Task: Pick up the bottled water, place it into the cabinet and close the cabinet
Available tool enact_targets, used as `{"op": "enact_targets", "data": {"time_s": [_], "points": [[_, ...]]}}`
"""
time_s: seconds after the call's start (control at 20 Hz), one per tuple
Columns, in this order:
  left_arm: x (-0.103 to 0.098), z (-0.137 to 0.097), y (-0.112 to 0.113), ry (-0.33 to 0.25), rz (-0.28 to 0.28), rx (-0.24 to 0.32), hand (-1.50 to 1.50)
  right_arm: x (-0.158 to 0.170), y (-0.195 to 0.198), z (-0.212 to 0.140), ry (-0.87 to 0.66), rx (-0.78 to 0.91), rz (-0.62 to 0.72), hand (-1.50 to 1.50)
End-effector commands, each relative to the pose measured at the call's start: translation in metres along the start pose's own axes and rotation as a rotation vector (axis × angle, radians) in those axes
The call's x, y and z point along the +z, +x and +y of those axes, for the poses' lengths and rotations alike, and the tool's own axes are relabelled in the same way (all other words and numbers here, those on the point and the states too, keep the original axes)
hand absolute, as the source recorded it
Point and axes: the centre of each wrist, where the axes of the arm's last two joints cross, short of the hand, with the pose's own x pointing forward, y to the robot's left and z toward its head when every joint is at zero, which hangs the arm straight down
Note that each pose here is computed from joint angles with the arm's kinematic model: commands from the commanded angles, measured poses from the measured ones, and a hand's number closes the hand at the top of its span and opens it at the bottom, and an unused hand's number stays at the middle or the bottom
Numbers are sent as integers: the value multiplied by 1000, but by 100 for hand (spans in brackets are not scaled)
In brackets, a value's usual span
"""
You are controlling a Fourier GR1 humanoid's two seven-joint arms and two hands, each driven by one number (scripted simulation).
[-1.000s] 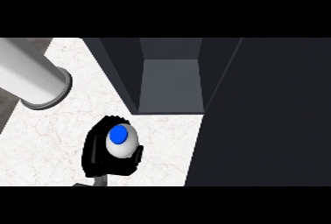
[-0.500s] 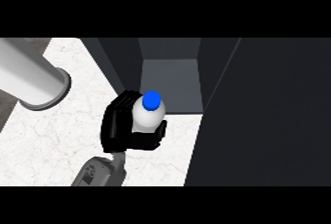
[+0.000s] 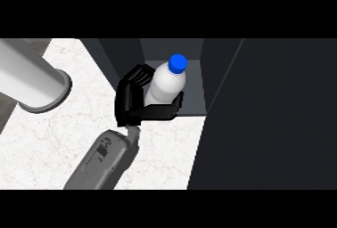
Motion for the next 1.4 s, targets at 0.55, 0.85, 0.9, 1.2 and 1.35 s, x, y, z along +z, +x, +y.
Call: {"op": "enact_targets", "data": {"time_s": [0.55,0.85,0.9,1.2,1.35], "points": [[-70,-4,-29,79,60,-223,150,11,23,-2,-3,-8,-59,-150],[-85,-7,-35,109,60,-292,150,18,31,-7,14,-4,-66,-150],[-82,-5,-42,124,50,-325,150,11,29,-3,2,-21,-71,-150],[-89,-4,-52,149,86,-482,150,20,30,-6,17,-37,-60,-150],[-90,3,-58,190,95,-494,150,12,17,3,11,-15,-77,-150]]}}
